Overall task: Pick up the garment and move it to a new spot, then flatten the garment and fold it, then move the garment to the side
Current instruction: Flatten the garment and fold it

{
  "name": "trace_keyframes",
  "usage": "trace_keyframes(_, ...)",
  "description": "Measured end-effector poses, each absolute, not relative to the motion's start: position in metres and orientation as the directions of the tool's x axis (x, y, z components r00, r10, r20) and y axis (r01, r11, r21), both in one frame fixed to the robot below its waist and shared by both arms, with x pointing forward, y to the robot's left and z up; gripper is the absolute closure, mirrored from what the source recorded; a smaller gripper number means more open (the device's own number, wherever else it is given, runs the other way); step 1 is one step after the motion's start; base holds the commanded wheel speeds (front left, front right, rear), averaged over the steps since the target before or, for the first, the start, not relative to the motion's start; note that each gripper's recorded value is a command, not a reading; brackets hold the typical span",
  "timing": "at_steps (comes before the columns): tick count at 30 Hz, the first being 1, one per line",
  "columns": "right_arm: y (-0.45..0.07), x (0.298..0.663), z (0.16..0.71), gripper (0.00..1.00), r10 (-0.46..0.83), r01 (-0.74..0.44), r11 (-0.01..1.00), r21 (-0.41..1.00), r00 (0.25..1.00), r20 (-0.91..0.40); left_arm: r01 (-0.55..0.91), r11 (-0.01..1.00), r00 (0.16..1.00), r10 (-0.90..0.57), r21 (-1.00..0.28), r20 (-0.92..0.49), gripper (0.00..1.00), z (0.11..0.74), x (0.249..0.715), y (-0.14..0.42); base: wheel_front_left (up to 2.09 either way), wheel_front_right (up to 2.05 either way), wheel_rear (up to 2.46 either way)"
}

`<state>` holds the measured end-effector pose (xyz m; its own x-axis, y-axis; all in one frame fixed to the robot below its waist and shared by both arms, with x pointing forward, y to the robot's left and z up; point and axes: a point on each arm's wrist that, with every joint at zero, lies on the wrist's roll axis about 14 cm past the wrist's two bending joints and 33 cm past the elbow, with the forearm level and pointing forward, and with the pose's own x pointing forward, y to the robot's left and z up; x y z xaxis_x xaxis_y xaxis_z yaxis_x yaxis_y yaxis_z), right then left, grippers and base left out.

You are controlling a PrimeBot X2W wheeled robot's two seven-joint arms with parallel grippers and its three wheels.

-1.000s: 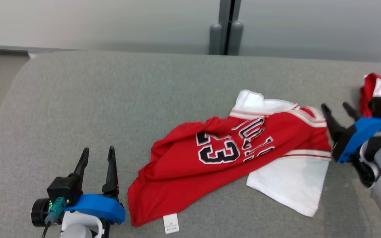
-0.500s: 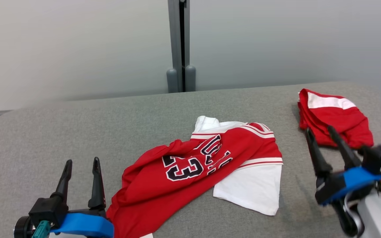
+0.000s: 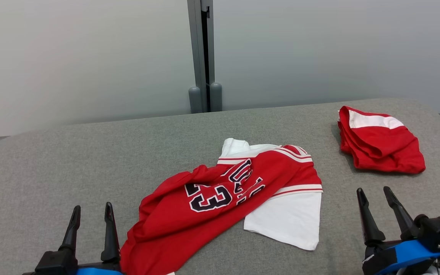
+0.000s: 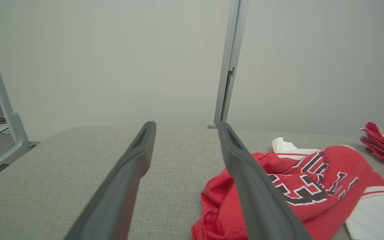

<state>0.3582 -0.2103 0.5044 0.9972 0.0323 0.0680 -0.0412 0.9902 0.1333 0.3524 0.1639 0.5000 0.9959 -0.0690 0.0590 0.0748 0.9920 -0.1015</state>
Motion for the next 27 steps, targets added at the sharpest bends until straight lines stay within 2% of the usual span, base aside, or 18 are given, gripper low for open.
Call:
trace_keyframes(5,-0.204,0.361,0.503,0.00,0.053,-0.061,0.990,0.127,0.997,0.063,0.089,0.991,0.995,-0.084,-0.103,0.052,0.00,0.497,0.350,0.162,0.00,0.00,0.00)
trace_keyframes(10,-0.184,0.351,0.450,0.00,0.121,-0.101,0.983,0.154,0.985,-0.124,0.136,0.980,0.991,-0.135,-0.144,0.018,0.00,0.484,0.344,0.153,0.00,0.00,0.00)
trace_keyframes(15,-0.159,0.343,0.404,0.00,0.195,-0.126,0.968,0.219,0.925,-0.327,0.174,0.974,0.948,-0.206,-0.147,-0.244,0.00,0.431,0.329,0.146,0.00,0.00,0.00)
trace_keyframes(20,-0.145,0.342,0.375,0.00,0.226,-0.102,0.956,0.274,0.853,-0.471,0.186,0.965,0.891,-0.244,-0.182,-0.382,0.00,0.408,0.317,0.139,0.00,0.00,0.00)
trace_keyframes(27,-0.137,0.347,0.359,0.00,0.238,-0.067,0.947,0.313,0.803,-0.547,0.194,0.958,0.785,-0.280,-0.209,-0.553,0.00,0.375,0.295,0.136,0.00,0.00,0.00)
